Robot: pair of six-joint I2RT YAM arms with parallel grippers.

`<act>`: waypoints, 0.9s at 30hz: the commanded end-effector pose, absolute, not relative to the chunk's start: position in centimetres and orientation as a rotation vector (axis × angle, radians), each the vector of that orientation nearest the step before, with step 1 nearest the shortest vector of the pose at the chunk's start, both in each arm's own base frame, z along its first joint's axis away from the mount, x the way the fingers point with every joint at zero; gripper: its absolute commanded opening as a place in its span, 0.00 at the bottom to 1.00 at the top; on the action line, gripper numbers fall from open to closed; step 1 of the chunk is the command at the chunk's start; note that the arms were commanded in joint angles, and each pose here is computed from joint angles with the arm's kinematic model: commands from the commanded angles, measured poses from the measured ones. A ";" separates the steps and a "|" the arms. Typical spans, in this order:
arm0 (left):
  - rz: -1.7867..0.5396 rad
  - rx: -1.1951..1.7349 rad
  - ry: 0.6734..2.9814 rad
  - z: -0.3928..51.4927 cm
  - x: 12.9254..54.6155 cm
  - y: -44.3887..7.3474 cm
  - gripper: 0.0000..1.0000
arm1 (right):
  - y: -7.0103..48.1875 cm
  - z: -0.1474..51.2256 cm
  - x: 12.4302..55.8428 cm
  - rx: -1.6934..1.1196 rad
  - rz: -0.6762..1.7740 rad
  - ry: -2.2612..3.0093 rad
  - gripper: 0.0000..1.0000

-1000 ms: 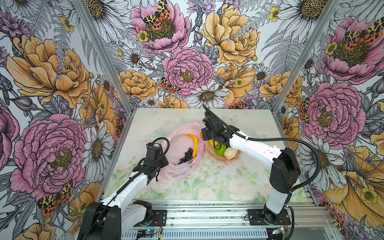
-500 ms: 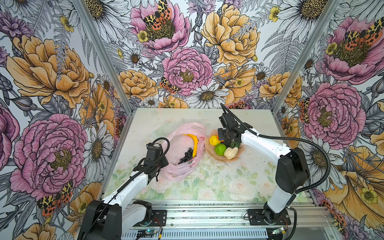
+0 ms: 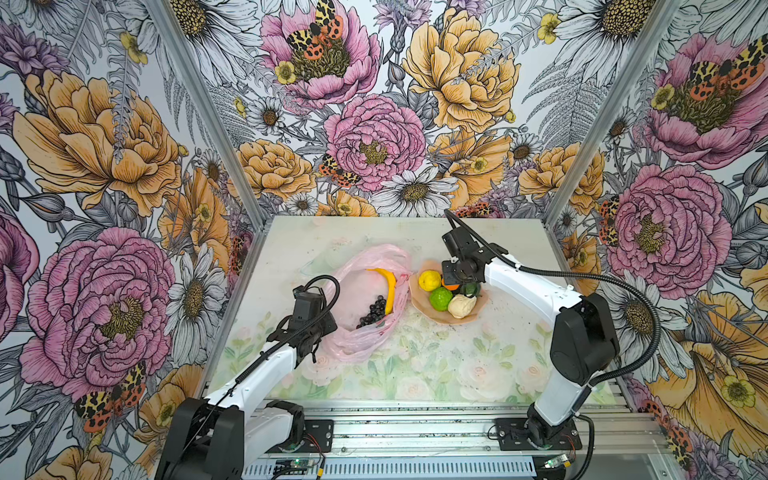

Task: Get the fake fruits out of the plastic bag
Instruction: 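Open the right gripper to release the orange into the bowl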

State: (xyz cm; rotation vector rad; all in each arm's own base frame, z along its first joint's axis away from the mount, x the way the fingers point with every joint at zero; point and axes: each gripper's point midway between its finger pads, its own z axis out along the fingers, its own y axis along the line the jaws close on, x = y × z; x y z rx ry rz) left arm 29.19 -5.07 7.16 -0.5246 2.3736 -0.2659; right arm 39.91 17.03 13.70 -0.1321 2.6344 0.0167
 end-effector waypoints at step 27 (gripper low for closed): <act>-0.253 -0.491 2.332 8.6 30.1 -5.3 0.24 | 17.7 13.1 41.4 -0.195 -0.087 2.640 0.26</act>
